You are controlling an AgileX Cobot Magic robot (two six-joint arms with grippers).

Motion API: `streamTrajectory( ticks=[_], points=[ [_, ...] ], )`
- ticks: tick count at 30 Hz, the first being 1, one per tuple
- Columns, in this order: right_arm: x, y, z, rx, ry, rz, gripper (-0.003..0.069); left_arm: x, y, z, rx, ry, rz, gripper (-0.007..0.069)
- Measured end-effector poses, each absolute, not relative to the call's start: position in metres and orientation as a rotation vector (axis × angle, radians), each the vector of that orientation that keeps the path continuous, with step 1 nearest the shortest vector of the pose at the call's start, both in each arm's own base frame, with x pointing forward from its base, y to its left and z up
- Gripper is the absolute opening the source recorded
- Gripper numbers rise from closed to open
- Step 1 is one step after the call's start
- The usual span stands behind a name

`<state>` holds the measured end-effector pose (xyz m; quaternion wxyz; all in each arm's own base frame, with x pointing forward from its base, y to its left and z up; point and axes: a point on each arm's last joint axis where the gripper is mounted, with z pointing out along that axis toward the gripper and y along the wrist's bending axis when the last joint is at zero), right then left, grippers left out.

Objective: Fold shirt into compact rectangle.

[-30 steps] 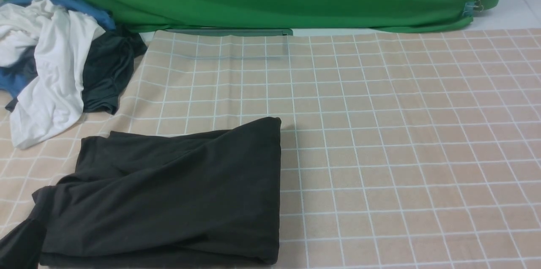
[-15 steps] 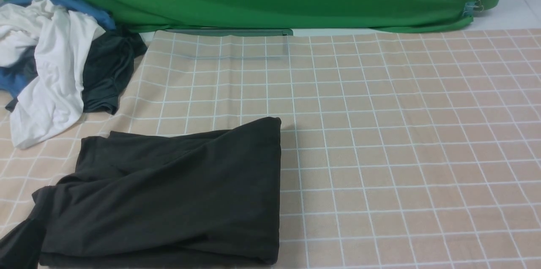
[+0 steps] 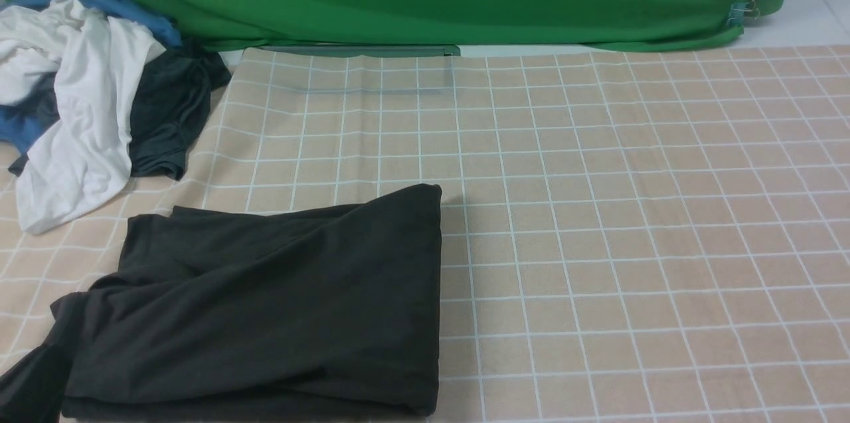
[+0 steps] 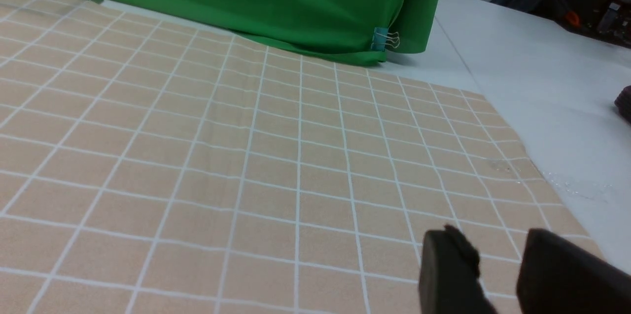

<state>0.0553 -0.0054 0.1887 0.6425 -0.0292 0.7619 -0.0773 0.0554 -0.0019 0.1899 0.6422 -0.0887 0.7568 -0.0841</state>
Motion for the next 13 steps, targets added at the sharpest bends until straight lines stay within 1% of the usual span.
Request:
streamTrajectory(
  ticks=[13],
  points=[
    [0.0553,-0.0054,0.1887,-0.067,1.736,-0.176,0.0242,0.0554,-0.0019,0.1899,-0.199,1.725,-0.189,0.0016]
  ],
)
